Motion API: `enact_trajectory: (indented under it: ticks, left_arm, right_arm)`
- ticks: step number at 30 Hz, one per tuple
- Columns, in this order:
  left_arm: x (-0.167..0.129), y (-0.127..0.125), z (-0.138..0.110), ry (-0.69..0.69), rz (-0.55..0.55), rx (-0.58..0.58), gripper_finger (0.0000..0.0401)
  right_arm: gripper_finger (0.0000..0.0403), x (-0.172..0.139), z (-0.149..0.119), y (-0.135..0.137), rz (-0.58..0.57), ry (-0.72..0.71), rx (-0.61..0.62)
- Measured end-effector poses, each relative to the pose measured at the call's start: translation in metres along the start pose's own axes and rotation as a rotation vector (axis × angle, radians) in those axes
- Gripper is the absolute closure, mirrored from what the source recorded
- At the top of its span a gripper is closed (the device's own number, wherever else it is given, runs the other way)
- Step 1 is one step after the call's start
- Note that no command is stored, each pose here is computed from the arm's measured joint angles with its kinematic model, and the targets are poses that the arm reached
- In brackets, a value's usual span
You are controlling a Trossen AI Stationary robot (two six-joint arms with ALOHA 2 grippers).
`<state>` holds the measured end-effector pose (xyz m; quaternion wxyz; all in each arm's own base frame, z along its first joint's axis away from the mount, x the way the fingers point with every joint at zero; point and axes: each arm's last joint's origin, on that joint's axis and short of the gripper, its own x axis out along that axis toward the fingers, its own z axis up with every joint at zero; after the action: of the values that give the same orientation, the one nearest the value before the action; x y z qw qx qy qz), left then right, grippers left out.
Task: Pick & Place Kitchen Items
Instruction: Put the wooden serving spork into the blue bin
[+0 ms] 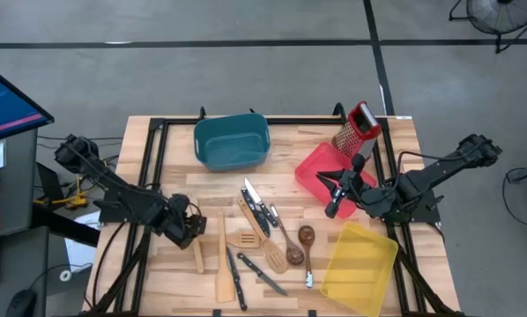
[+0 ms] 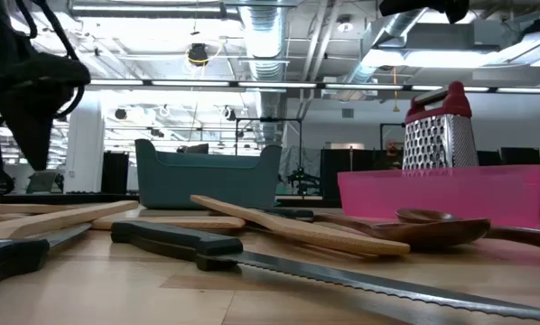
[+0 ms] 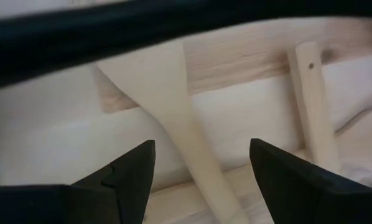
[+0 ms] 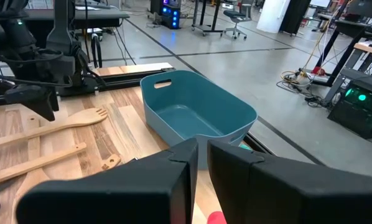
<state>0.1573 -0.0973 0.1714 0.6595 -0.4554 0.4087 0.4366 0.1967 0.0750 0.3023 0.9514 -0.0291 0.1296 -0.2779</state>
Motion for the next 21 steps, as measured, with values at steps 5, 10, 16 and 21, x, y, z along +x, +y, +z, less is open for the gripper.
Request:
enact_trajectory:
  ticks: [5,10,16,21]
  left_arm:
    - [0.009,-0.002,-0.004,-0.015,0.042,-0.025,0.0156]
    - [0.018,-0.004,-0.006,-0.044,0.072,-0.052,0.0162]
    - [0.032,-0.004,-0.012,-0.044,0.147,-0.034,0.0172]
    - [0.037,-0.004,-0.014,-0.051,0.172,-0.028,0.0179]
  right_arm:
    - [0.0356,0.000,0.000,0.000,0.000,0.001,-0.002]
    - [0.0356,0.000,-0.001,0.000,-0.001,0.004,-0.007]
    - [0.0356,-0.002,-0.001,0.001,0.013,0.004,-0.010]
    - [0.0356,-0.002,-0.001,0.001,0.016,0.004,-0.009]
